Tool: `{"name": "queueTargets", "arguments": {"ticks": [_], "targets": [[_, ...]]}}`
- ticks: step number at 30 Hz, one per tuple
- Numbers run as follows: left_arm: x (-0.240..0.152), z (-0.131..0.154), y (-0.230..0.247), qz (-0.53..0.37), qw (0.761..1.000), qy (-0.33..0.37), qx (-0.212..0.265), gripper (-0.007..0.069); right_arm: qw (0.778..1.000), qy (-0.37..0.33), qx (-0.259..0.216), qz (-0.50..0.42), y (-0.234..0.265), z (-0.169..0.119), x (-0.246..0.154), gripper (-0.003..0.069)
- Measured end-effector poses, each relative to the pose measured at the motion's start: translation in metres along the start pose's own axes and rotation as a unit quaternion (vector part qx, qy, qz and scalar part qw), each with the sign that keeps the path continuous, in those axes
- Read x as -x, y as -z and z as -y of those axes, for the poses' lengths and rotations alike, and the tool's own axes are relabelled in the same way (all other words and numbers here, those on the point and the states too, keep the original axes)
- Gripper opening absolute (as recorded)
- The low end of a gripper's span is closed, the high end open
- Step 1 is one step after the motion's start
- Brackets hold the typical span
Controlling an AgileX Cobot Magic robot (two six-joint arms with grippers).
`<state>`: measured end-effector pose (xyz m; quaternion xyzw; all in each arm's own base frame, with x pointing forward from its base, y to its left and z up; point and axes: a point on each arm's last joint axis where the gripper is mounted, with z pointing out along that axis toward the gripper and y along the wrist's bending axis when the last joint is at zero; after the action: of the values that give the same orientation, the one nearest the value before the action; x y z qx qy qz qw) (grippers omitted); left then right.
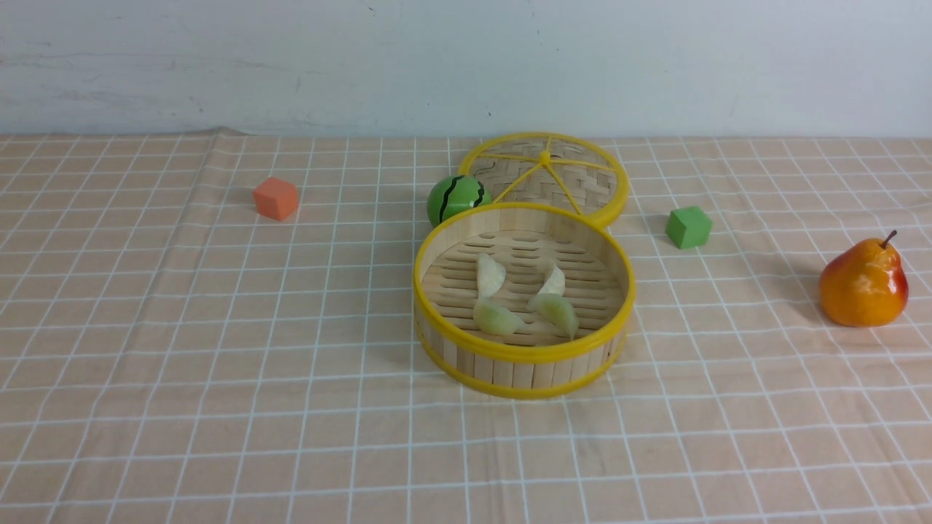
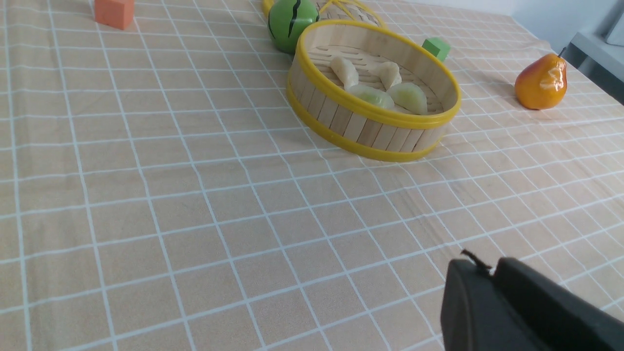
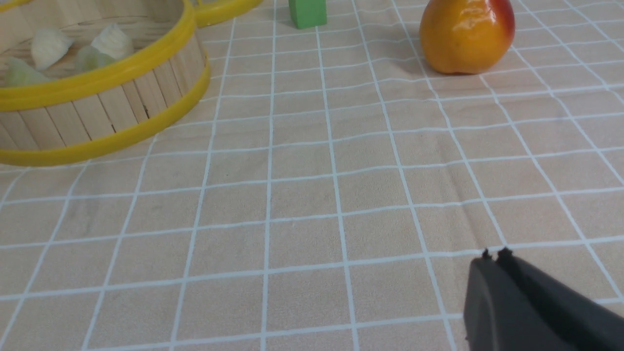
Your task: Put the dumplings into the steamer on the table with the brown tablecloth.
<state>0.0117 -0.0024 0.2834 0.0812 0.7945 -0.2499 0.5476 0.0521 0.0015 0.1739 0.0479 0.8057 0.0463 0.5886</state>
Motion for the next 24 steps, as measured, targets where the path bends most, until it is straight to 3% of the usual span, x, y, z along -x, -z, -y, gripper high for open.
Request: {"name": "queueTargets", "arguments": {"ticks": [8,15,20,24], "targets": [[-0.006,0.000,-0.010,0.013,1.000,0.003,-0.011,0.0060,1.000,0.000,0.000,0.000,0.000,0.000,0.000,0.0001],[-0.007,-0.005,-0.030,0.157,0.987,-0.006,0.020,-0.0003,1.000,-0.001,0.000,-0.001,0.000,0.000,0.000,0.0002],[-0.024,-0.023,-0.044,0.208,0.970,0.003,0.127,-0.0014,1.000,-0.001,0.000,-0.001,0.000,0.000,0.000,0.0003],[-0.039,-0.034,-0.050,0.199,0.965,0.012,0.169,-0.0014,1.000,-0.001,0.000,-0.001,0.000,0.000,0.000,0.0006]]}}
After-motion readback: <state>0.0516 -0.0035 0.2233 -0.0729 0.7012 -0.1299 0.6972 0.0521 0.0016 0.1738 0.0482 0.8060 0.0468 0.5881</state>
